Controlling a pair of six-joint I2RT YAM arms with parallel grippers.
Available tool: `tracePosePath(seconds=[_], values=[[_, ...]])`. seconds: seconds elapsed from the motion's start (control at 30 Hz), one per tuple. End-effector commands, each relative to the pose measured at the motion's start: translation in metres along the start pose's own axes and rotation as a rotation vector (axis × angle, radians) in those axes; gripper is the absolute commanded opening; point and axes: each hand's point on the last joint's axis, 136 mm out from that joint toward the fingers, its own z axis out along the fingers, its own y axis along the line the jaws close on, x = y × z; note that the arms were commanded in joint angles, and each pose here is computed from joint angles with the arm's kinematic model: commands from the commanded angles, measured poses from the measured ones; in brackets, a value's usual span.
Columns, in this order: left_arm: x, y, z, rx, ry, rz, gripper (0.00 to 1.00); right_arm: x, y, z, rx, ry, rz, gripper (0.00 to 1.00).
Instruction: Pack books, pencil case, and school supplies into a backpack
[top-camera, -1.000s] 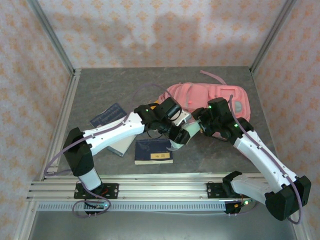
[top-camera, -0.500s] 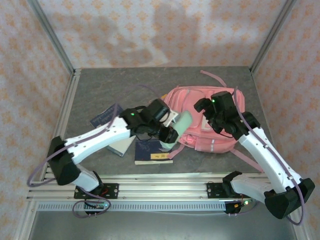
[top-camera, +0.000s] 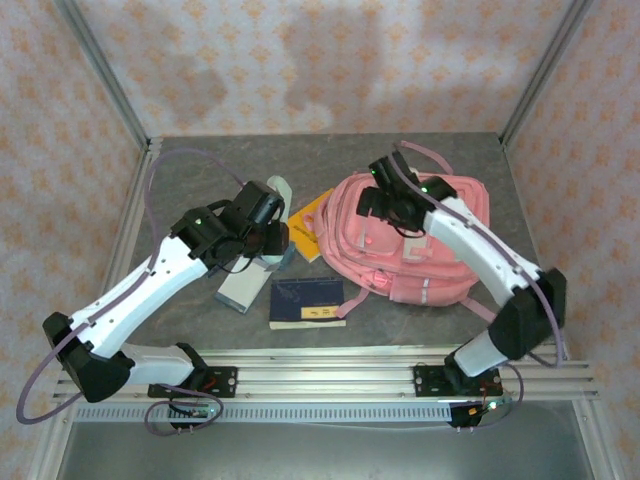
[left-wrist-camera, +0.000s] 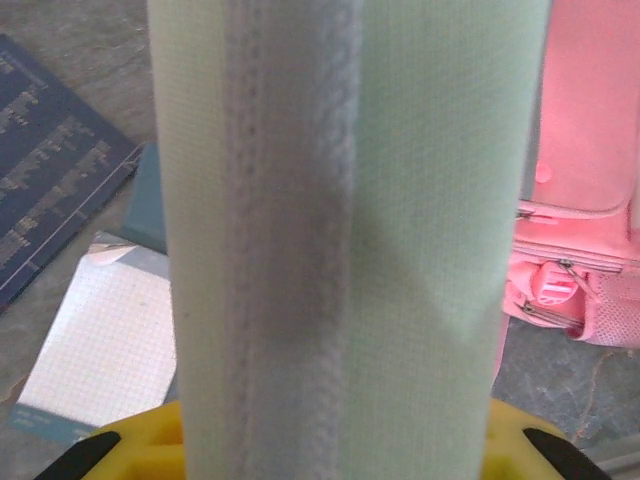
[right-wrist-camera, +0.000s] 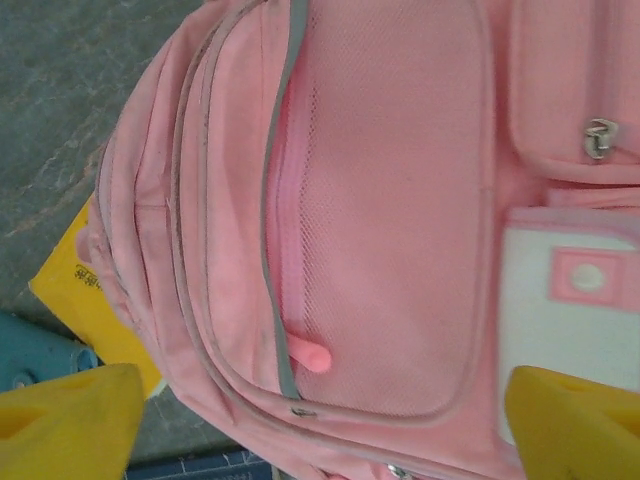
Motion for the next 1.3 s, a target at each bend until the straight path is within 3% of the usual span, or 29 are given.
tracePosePath(seconds=[0.0, 0.2, 0.33, 0.57, 0.8, 0.9, 1.0, 1.2, 1.27], values=[[-0.009, 0.017, -0.018, -0.066, -0.039, -0.048, 0.27, -0.013, 0.013, 0.019, 0.048, -0.009, 0.057, 0.85], [-0.007, 0.026, -0.024, -0.082, -0.039, -0.048, 0.28, -0.021, 0.055, 0.051, 0.143, 0.021, 0.032, 0.83], [-0.005, 0.032, -0.022, -0.088, -0.030, -0.054, 0.29, -0.022, 0.071, 0.072, 0.191, 0.049, 0.031, 0.72], [-0.003, 0.042, -0.022, -0.095, -0.020, -0.071, 0.29, -0.019, 0.094, 0.109, 0.186, 0.087, 0.038, 0.59], [0.002, 0.055, -0.021, -0.104, -0.010, -0.098, 0.29, -0.003, 0.104, 0.144, 0.177, 0.139, 0.016, 0.54], [0.003, 0.056, -0.021, -0.103, -0.006, -0.098, 0.29, -0.001, 0.106, 0.154, 0.174, 0.141, -0.001, 0.39], [0.002, 0.058, -0.023, -0.107, -0.012, -0.098, 0.29, -0.007, 0.098, 0.146, 0.217, 0.112, -0.020, 0.16], [-0.003, 0.058, -0.022, -0.100, -0.030, -0.104, 0.29, -0.040, 0.087, 0.099, 0.235, -0.014, -0.084, 0.11], [-0.005, 0.057, -0.021, -0.096, -0.035, -0.107, 0.29, -0.048, 0.086, 0.083, 0.223, -0.043, -0.117, 0.02]])
